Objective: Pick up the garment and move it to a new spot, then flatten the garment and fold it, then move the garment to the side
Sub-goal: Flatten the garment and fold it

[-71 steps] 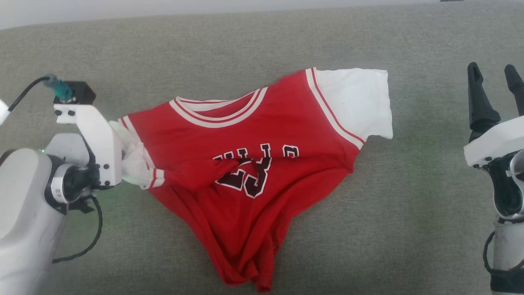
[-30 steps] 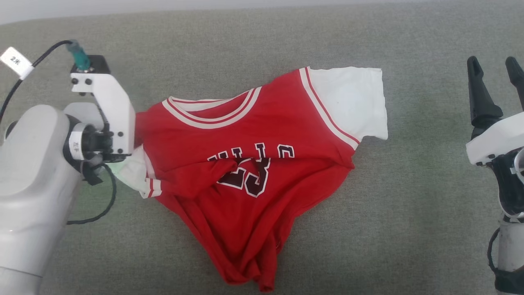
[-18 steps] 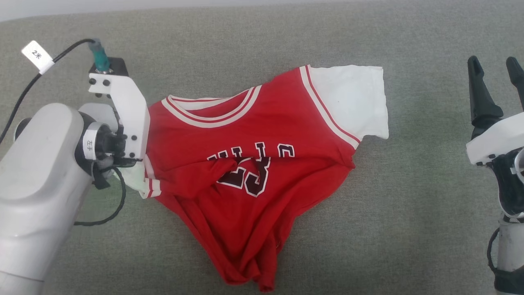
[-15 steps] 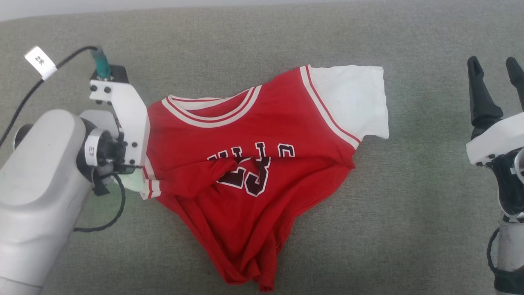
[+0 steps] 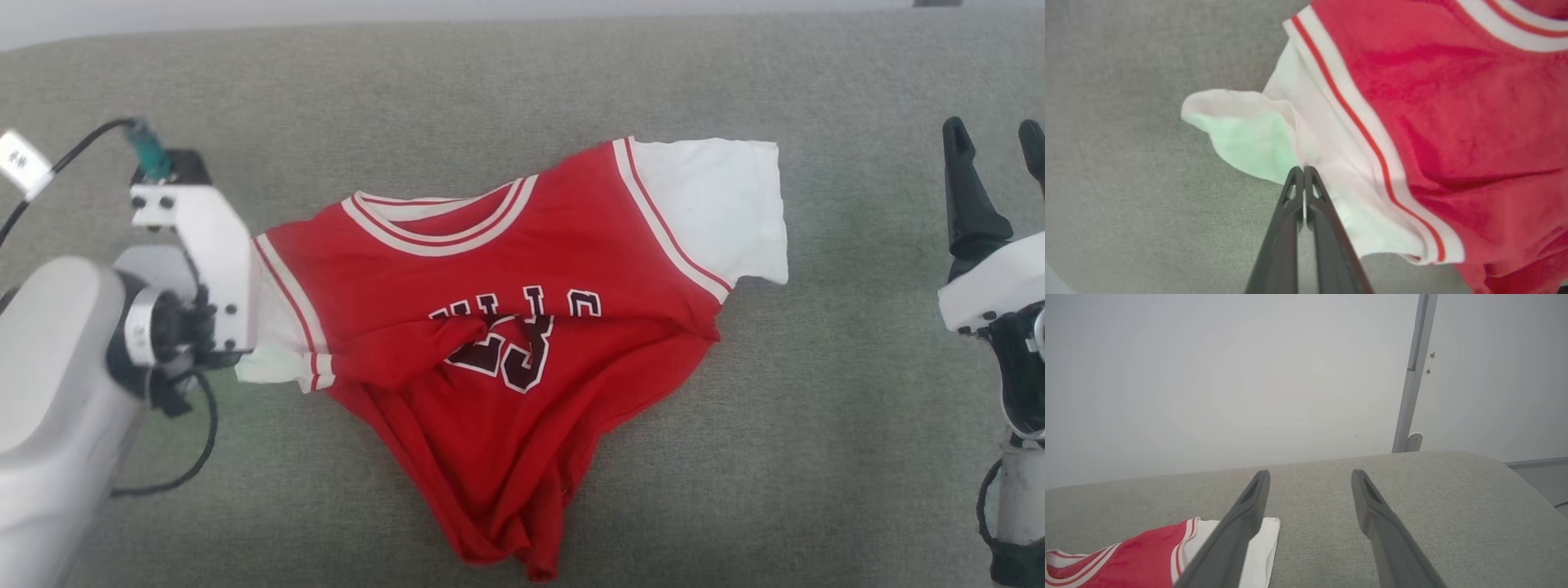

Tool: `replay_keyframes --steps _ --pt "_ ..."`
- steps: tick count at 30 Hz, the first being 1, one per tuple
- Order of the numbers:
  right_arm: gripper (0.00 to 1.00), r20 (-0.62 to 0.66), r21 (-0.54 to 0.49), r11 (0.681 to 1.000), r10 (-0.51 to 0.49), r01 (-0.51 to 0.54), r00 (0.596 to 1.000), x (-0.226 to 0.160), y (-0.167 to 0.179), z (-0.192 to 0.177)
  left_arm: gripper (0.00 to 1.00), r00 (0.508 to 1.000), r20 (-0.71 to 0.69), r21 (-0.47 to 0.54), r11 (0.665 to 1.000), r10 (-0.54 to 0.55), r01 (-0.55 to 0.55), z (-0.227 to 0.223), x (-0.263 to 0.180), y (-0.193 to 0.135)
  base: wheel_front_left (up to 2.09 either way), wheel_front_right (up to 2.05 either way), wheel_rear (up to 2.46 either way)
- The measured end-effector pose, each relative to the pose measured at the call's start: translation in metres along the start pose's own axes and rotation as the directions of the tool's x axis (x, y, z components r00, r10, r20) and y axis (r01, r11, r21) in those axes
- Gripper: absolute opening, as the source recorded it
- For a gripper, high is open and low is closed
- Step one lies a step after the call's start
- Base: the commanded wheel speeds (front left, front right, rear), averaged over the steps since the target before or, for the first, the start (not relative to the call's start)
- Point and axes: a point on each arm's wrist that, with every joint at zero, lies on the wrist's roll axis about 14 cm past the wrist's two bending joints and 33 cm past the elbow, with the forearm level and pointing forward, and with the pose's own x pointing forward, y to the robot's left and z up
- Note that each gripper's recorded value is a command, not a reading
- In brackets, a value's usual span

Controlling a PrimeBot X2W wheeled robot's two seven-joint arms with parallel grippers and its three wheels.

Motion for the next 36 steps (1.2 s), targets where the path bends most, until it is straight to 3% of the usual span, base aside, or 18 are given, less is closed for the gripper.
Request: replay_keyframes --steps 8,9,11,12,16,23,27,36 --pt "1.00 0.003 0.005 1.000 0.019 -0.019 1.000 0.001 0.008 0.001 0.00 0.999 -0.033 -0.108 0.994 0.022 -0.026 -0.044 0.001 0.029 0.00 0.00 0.00" --pt "1.00 0.000 0.005 1.000 0.023 -0.023 1.000 0.002 0.010 0.001 0.05 0.999 -0.030 -0.118 0.993 0.016 -0.019 -0.047 0.001 0.029 0.00 0.00 0.00" --pt "1.00 0.000 0.007 0.999 0.033 -0.033 0.999 0.003 0.014 0.001 0.49 1.000 -0.029 -0.126 0.992 0.004 -0.007 -0.051 0.000 0.028 0.00 0.00 0.00" --pt "1.00 0.000 0.007 0.999 0.037 -0.037 0.999 0.003 0.016 0.001 0.86 1.000 -0.024 -0.129 0.992 -0.002 -0.002 -0.052 0.000 0.027 0.00 0.00 0.00" --pt "1.00 0.005 0.007 0.999 0.050 -0.050 0.999 0.002 0.020 0.004 0.98 1.000 0.006 -0.130 0.992 0.008 -0.007 -0.046 -0.013 0.033 0.00 0.00 0.00" --pt "1.00 0.000 0.003 0.999 0.054 -0.054 0.999 0.000 0.021 0.005 1.00 0.997 0.069 -0.080 0.996 0.033 -0.028 -0.021 -0.033 0.038 0.00 0.00 0.00" --pt "1.00 -0.016 -0.002 0.998 0.057 -0.057 0.998 0.001 0.021 0.001 1.00 0.995 0.072 -0.028 0.998 0.066 -0.065 -0.016 -0.020 0.042 0.00 0.00 0.00" --pt "1.00 -0.045 -0.007 0.998 0.063 -0.064 0.997 0.005 0.020 -0.004 1.00 0.994 -0.054 -0.041 0.994 0.095 -0.097 -0.036 0.023 0.052 0.00 0.00 0.00"
